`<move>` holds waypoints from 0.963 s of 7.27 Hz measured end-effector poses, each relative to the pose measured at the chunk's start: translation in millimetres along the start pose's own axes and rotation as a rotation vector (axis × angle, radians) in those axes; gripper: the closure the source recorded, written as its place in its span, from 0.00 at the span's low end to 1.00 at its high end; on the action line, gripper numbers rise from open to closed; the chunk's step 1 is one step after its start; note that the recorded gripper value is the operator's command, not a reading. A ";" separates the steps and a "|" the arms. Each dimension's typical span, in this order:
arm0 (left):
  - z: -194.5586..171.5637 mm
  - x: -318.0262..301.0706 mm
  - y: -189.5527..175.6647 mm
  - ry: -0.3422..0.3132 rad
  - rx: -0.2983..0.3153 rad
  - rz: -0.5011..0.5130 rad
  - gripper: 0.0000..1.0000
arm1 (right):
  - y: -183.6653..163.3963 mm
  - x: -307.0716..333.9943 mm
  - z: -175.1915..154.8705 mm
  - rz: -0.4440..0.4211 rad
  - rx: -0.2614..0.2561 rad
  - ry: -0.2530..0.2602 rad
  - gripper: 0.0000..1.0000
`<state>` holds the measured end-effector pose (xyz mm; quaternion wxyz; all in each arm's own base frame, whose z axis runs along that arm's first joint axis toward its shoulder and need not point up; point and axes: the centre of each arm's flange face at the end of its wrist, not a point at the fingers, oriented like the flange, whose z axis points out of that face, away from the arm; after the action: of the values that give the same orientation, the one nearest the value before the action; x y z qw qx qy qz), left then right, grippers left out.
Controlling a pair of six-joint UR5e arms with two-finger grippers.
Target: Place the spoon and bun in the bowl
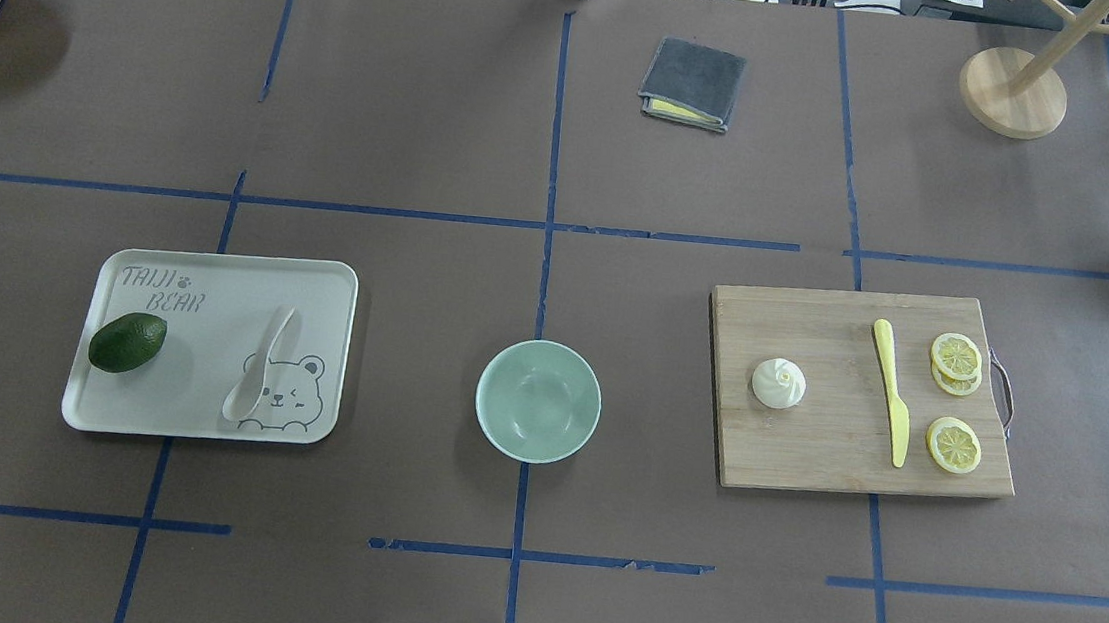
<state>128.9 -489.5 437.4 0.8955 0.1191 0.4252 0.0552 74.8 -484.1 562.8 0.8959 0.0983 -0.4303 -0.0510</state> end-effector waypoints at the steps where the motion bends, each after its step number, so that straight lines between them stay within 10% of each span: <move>1: 21.5 44.9 1.8 0.000 0.009 -0.026 0.01 | -2.0 -3.8 -1.8 0.011 0.005 -0.003 0.00; 7: 151.4 221.1 34.6 -0.043 0.010 -0.179 0.11 | -21.1 -76.4 19.1 0.186 0.034 -0.044 0.00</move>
<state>386.0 -437.1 373.3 0.9052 0.0861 0.4151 -0.0298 12.0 -493.8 511.7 0.8852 0.0720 -0.4580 0.0374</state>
